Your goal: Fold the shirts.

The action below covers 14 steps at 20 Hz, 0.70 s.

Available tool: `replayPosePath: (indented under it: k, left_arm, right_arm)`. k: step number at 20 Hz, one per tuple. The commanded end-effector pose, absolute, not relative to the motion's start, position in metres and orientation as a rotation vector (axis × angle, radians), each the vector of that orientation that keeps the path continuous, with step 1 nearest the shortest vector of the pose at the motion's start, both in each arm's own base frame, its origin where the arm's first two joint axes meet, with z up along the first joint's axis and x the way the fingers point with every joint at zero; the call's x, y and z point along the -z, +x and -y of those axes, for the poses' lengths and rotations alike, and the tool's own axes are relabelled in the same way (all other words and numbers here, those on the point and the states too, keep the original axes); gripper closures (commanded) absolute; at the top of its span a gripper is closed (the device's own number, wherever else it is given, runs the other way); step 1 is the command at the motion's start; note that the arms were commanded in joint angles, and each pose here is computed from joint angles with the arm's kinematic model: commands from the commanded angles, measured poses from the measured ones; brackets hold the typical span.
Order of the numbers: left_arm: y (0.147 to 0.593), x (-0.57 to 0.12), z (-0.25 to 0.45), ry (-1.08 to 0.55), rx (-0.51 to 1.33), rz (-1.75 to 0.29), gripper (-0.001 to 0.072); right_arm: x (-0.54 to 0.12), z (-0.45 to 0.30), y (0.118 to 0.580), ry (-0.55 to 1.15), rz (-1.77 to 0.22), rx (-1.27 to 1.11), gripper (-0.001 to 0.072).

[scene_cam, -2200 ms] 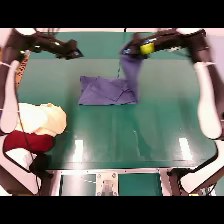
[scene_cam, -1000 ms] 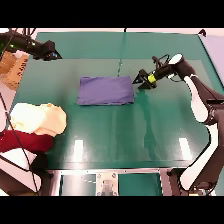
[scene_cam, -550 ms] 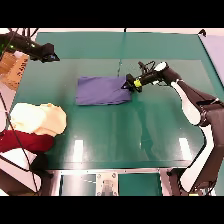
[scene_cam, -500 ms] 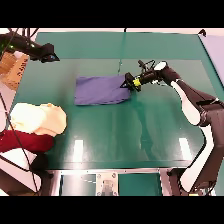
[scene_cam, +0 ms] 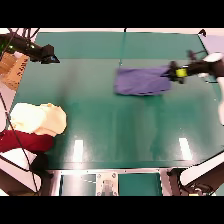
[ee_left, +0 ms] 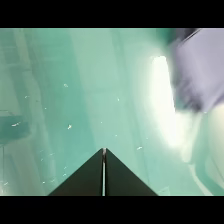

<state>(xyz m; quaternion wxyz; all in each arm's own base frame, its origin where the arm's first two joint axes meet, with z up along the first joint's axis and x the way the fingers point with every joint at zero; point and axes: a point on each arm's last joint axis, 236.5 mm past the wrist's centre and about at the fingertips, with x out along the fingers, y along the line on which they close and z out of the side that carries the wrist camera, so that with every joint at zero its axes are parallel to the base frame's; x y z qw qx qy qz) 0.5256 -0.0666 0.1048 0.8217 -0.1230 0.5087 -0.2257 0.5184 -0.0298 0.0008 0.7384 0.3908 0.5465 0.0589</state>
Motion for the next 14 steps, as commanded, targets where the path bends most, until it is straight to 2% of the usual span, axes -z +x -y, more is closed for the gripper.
replayPosePath:
  k: [1,4,7,11,14]
  left_arm:
    - [0.525,-0.105,0.067,-0.260,0.482,-1.085,0.0687]
    - [0.525,-0.105,0.067,-0.260,0.481,-1.082,0.0686]
    - [0.527,-0.106,0.066,-0.260,0.478,-1.077,0.0687]
    - [0.526,-0.103,0.067,-0.263,0.479,-1.083,0.0687]
    - [0.526,-0.103,0.067,-0.264,0.480,-1.084,0.0687]
  right_arm:
    - [-0.025,0.170,0.456,0.914,-1.100,0.152,0.0702]
    - [-0.033,0.269,0.369,0.986,-0.983,0.429,0.0703]
    - [-0.021,0.326,0.265,1.083,-0.876,0.680,0.0702]
    - [0.026,0.334,0.157,1.237,-0.775,0.920,0.0702]
    - [0.073,0.305,0.129,1.335,-0.815,0.959,0.0701]
